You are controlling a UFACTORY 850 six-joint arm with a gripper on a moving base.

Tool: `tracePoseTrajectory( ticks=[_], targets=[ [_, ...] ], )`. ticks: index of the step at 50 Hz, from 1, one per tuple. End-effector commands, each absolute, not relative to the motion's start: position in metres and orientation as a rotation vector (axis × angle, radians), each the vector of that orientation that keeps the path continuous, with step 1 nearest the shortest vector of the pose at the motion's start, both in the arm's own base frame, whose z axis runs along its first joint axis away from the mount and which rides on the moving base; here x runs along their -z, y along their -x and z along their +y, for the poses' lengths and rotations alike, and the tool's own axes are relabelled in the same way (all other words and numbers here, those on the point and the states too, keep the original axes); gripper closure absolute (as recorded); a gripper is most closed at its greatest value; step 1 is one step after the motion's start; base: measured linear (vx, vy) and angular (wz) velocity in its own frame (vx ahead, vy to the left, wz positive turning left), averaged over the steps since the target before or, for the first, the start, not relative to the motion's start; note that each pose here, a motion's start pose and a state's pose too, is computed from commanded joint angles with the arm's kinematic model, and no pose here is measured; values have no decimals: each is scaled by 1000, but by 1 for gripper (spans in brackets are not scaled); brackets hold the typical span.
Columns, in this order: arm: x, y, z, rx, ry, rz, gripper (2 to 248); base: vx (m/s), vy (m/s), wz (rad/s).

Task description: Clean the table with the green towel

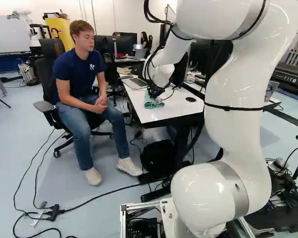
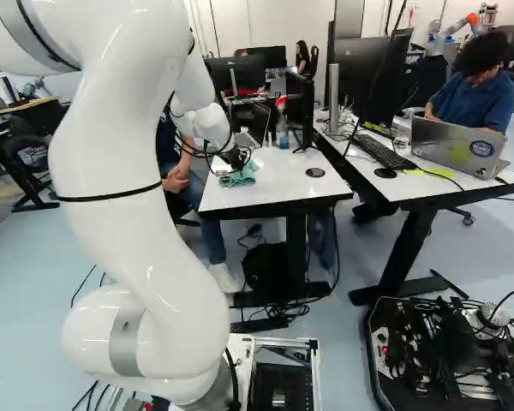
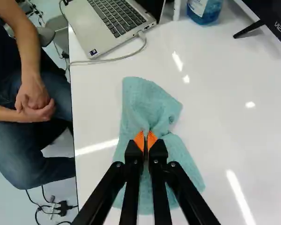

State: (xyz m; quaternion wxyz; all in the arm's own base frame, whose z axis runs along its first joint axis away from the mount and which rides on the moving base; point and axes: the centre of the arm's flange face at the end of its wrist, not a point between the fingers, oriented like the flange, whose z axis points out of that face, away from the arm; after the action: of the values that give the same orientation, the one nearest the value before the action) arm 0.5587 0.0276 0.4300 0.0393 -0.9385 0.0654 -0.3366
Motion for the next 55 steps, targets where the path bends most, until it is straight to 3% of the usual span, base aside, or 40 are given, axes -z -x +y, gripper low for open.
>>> tracePoseTrajectory(
  ticks=[19,55],
  targets=[
    [-431,-536,9,1022,2890,249,218,0,0,0],
    [-427,-600,26,1064,2864,210,218,0,0,0]
  ],
)
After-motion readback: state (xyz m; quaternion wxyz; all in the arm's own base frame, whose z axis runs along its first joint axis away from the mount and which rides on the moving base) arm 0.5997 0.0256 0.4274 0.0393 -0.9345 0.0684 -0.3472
